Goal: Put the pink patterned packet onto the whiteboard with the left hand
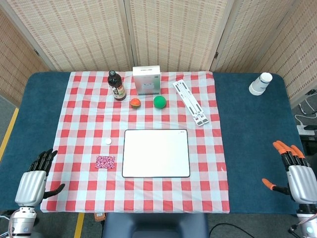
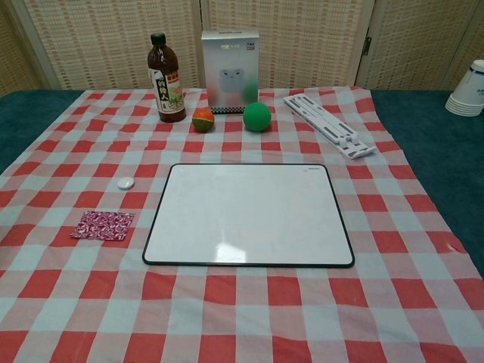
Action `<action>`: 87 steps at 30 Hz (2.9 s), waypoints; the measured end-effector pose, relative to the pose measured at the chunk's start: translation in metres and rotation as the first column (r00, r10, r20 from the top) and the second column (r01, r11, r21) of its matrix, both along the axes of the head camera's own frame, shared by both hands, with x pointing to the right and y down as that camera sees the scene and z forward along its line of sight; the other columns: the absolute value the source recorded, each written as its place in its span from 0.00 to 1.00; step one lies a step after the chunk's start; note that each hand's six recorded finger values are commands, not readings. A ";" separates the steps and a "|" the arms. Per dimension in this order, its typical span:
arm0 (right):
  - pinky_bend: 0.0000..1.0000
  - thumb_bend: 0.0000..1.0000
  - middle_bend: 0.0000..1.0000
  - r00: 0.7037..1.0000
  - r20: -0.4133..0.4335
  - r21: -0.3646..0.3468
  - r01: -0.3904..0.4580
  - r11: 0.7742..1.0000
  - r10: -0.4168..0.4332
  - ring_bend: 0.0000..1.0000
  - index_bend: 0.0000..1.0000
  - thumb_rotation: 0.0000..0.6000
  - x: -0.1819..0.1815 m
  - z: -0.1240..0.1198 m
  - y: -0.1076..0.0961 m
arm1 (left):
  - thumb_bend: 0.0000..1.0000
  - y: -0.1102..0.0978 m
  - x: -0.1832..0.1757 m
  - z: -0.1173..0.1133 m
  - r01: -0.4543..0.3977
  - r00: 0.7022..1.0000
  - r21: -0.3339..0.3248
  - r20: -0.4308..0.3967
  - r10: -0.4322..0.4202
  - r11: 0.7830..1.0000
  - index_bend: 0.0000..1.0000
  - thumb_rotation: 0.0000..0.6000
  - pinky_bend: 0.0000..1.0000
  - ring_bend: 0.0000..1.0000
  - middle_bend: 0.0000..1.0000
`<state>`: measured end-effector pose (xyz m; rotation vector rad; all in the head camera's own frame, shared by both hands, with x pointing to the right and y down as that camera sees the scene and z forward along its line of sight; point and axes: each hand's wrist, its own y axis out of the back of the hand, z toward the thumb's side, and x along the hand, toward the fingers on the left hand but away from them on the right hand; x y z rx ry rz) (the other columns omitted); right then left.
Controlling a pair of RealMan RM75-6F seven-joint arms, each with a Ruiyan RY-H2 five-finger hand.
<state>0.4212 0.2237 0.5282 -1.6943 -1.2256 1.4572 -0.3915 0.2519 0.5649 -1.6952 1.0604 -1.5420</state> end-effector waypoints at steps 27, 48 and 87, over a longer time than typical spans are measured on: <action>0.07 0.00 0.08 0.999 -0.001 0.001 0.051 0.999 -0.051 0.00 0.10 1.00 -0.010 0.002 -0.004 | 0.19 -0.009 0.007 0.000 -0.019 0.999 0.018 -0.026 0.019 1.000 0.00 1.00 0.26 0.00 0.00; 0.07 0.00 0.08 0.999 0.011 -0.006 0.038 0.999 -0.038 0.00 0.10 1.00 -0.004 0.000 -0.005 | 0.19 -0.012 0.114 0.027 -0.336 0.942 -0.062 -0.029 0.335 0.940 0.15 1.00 0.79 0.82 0.69; 0.07 0.00 0.08 1.000 0.017 -0.014 0.018 1.000 -0.018 0.00 0.09 1.00 0.005 -0.002 -0.008 | 0.24 -0.067 0.155 0.129 -0.342 0.924 -0.328 0.050 0.378 0.881 0.16 1.00 0.85 0.90 0.87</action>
